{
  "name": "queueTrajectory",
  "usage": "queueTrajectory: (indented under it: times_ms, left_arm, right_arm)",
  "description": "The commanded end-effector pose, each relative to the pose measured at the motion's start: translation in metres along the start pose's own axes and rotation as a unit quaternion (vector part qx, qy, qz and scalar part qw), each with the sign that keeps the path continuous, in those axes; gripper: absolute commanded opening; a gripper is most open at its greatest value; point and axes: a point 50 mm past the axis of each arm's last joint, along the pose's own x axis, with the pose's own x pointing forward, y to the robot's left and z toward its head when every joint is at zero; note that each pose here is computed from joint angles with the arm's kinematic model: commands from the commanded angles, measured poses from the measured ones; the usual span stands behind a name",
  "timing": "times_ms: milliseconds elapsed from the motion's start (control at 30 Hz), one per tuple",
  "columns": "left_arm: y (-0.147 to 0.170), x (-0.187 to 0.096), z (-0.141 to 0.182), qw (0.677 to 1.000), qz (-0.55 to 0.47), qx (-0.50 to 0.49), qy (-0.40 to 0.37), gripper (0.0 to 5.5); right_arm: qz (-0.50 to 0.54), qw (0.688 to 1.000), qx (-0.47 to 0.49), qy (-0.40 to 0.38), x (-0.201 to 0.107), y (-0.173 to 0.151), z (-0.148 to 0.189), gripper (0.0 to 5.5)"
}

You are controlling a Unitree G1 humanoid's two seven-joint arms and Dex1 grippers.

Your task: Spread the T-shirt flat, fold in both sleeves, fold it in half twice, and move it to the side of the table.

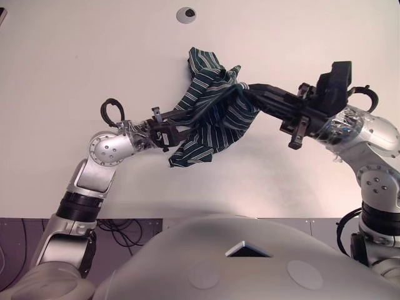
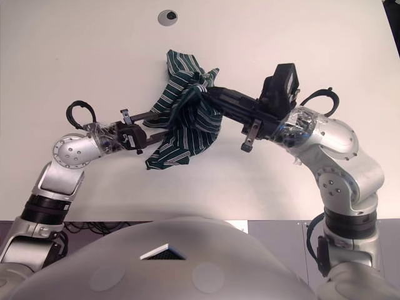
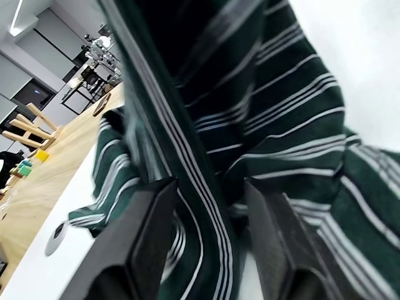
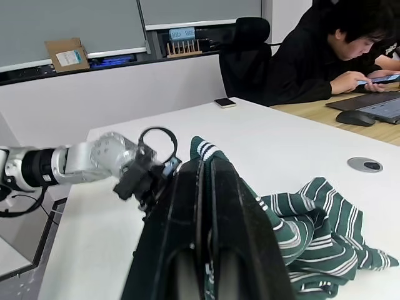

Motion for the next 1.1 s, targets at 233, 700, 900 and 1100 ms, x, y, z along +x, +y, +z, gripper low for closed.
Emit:
queueTrajectory:
  times_ms: [233, 700, 900, 1100]
  left_arm:
    - [0.004, 0.016, -0.007, 1.0, 0.018, 0.005, 0.021, 1.9]
    - [0.017, 0.022, -0.033, 0.995, 0.063, 0.026, 0.075, 1.9]
    - [0.016, 0.028, -0.037, 0.996, 0.061, 0.025, 0.067, 1.53]
    - [0.017, 0.029, -0.035, 0.997, 0.064, 0.022, 0.047, 0.75]
  right_arm:
    - [0.011, 1.0, -0.005, -0.015, 0.001, 0.005, 0.011, 0.0]
    - [0.021, 0.997, 0.004, -0.073, -0.002, 0.004, 0.028, 0.0]
    - [0.019, 0.997, 0.008, -0.076, -0.002, 0.001, 0.03, 0.0]
    - [0.014, 0.997, 0.012, -0.069, -0.003, 0.0, 0.025, 0.0]
